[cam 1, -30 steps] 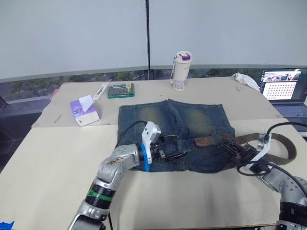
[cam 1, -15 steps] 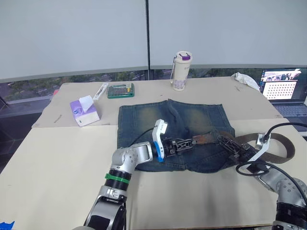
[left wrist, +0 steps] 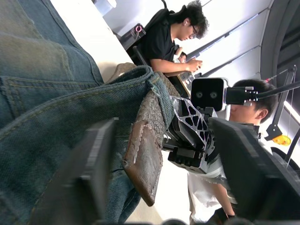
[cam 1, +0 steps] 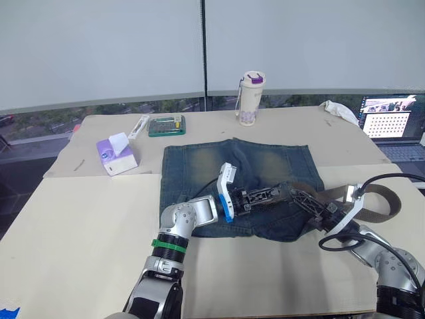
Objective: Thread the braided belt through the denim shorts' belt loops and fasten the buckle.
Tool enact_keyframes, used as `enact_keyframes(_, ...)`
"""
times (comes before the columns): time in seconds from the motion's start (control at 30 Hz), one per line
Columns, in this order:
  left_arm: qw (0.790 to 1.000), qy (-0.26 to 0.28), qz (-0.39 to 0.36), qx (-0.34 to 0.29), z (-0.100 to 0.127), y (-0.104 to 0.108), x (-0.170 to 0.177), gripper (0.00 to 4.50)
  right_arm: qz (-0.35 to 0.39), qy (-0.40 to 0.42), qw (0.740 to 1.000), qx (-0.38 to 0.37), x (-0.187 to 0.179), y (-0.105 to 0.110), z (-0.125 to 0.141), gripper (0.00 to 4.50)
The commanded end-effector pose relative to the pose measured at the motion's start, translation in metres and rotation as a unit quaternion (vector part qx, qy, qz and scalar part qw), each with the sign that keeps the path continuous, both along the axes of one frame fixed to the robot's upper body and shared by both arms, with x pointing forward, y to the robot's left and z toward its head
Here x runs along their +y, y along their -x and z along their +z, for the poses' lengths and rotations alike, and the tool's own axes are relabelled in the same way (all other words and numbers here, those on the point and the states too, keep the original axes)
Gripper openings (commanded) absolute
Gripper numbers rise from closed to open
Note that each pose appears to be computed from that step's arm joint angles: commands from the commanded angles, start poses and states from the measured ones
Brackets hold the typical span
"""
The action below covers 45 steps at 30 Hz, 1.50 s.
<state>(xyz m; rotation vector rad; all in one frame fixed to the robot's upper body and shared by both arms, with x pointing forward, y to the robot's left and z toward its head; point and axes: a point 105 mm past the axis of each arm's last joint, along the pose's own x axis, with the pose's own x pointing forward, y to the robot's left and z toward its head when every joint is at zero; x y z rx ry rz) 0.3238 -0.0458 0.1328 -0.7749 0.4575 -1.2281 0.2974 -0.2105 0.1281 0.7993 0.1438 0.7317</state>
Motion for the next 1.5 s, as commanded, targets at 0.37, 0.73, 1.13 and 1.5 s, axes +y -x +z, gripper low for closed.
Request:
enact_keyframes(0.37, 0.998, -0.052, 0.015, -0.034, -0.011, -0.007, 0.011, 0.00, -0.055, 0.056, 0.997, -0.011, -0.038, 0.007, 0.000, 2.00)
enact_keyframes(0.73, 0.994, -0.097, 0.037, -0.039, -0.020, -0.014, 0.053, 0.00, -0.046, 0.052, 0.997, -0.017, -0.049, 0.036, 0.009, 3.66)
enact_keyframes(1.13, 0.991, -0.126, 0.028, -0.043, -0.025, 0.003, 0.090, 0.00, 0.045, 0.118, 0.991, -0.039, 0.067, 0.034, 0.005, 3.66)
enact_keyframes(1.5, 0.995, -0.086, 0.017, -0.040, -0.019, 0.002, 0.041, 0.00, 0.051, 0.177, 0.983, -0.027, 0.066, 0.039, -0.014, 3.66)
